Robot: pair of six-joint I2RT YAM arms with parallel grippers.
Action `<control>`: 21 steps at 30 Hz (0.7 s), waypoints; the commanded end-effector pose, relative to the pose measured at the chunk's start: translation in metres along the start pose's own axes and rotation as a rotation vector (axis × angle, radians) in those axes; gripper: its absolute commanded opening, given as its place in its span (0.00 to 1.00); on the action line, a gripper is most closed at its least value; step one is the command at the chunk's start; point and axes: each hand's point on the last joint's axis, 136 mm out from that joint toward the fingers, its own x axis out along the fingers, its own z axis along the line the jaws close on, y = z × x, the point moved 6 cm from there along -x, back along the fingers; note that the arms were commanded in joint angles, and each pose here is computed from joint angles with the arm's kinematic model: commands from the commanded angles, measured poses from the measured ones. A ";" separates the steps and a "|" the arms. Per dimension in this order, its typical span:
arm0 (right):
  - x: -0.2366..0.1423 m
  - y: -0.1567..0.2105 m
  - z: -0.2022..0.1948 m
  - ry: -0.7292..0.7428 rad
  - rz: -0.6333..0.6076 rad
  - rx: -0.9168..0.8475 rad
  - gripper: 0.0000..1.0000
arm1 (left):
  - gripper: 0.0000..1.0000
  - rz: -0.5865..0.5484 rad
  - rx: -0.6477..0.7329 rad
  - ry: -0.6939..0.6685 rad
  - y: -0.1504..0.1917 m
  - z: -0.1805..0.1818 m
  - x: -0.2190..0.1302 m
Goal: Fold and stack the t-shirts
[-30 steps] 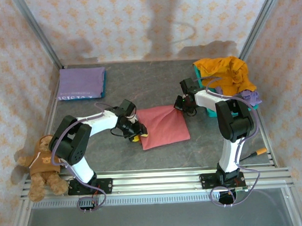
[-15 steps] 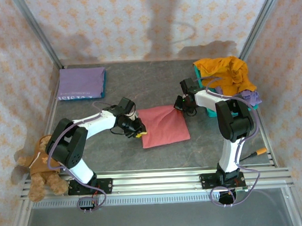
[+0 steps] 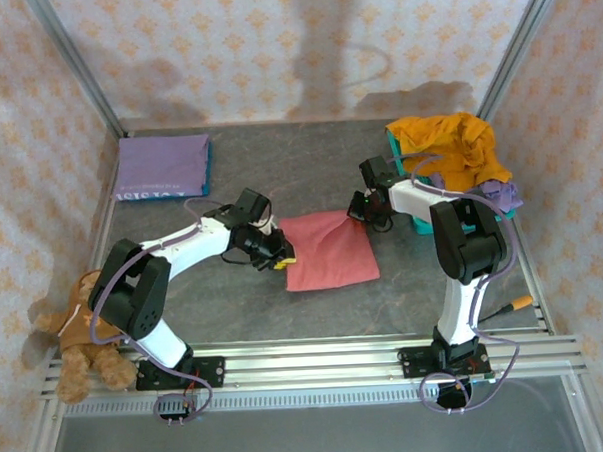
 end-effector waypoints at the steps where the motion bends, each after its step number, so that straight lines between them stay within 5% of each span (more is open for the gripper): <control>1: 0.024 0.039 -0.037 0.155 0.187 0.025 0.00 | 0.14 0.005 0.069 0.011 -0.004 -0.023 -0.007; 4: 0.025 0.040 -0.037 0.152 0.197 0.024 0.00 | 0.01 0.014 0.084 0.060 -0.008 -0.031 -0.002; 14: 0.026 0.043 -0.038 0.154 0.223 0.018 0.00 | 0.00 -0.028 0.089 0.175 -0.005 -0.025 0.011; 21: 0.019 0.039 -0.034 0.152 0.220 0.008 0.00 | 0.00 -0.009 0.043 -0.063 0.020 0.035 0.013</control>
